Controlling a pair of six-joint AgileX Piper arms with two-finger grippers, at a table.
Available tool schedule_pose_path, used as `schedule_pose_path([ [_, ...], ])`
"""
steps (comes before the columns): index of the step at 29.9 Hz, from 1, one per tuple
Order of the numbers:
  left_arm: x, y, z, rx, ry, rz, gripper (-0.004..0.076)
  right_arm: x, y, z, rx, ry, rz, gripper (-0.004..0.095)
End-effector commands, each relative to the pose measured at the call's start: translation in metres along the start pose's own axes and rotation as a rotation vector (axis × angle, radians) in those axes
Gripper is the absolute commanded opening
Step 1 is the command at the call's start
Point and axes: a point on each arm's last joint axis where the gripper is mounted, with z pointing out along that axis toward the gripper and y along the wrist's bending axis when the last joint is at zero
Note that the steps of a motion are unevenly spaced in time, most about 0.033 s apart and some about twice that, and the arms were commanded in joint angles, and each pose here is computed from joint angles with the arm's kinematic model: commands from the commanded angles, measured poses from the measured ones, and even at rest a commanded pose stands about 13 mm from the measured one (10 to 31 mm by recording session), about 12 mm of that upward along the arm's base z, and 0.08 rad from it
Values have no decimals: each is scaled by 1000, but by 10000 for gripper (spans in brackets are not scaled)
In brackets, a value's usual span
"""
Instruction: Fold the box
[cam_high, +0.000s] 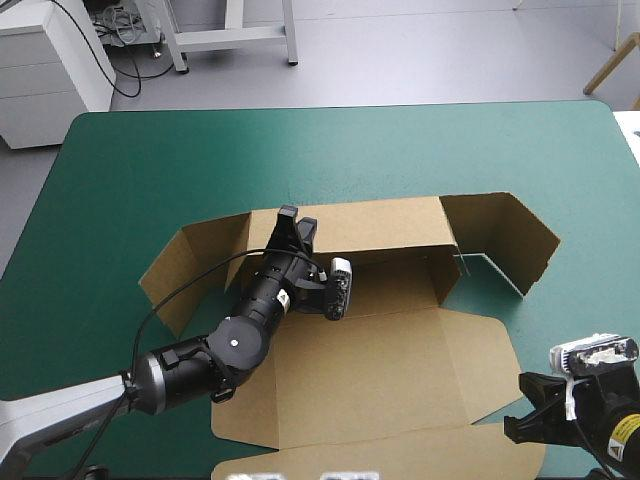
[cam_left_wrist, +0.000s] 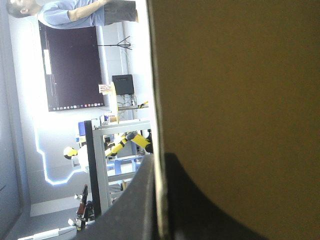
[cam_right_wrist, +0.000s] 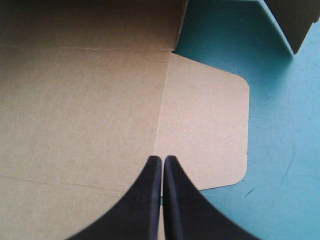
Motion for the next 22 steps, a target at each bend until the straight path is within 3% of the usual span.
schedule_pose_path([
  [1, 1, 17, -8, -92, 3, 73, -10, -11, 2, -3, -15, -78, 2, 7],
  [4, 1, 17, -8, -92, 3, 85, -10, -11, 3, -3, -16, -82, -9, 124],
  [9, 1, 17, -8, -92, 3, 85, -10, -18, 2, -4, -14, -157, -26, 552],
  [11, 1, 17, -8, -92, 3, 85, -10, -22, 3, -3, -17, -176, -24, 675],
  [16, 1, 17, -8, -92, 3, 85, -10, -40, 4, 10, 35, -205, -19, 707],
  [22, 1, 17, -8, -92, 3, 85, -10, -99, 9, 13, 163, -266, -86, 707],
])
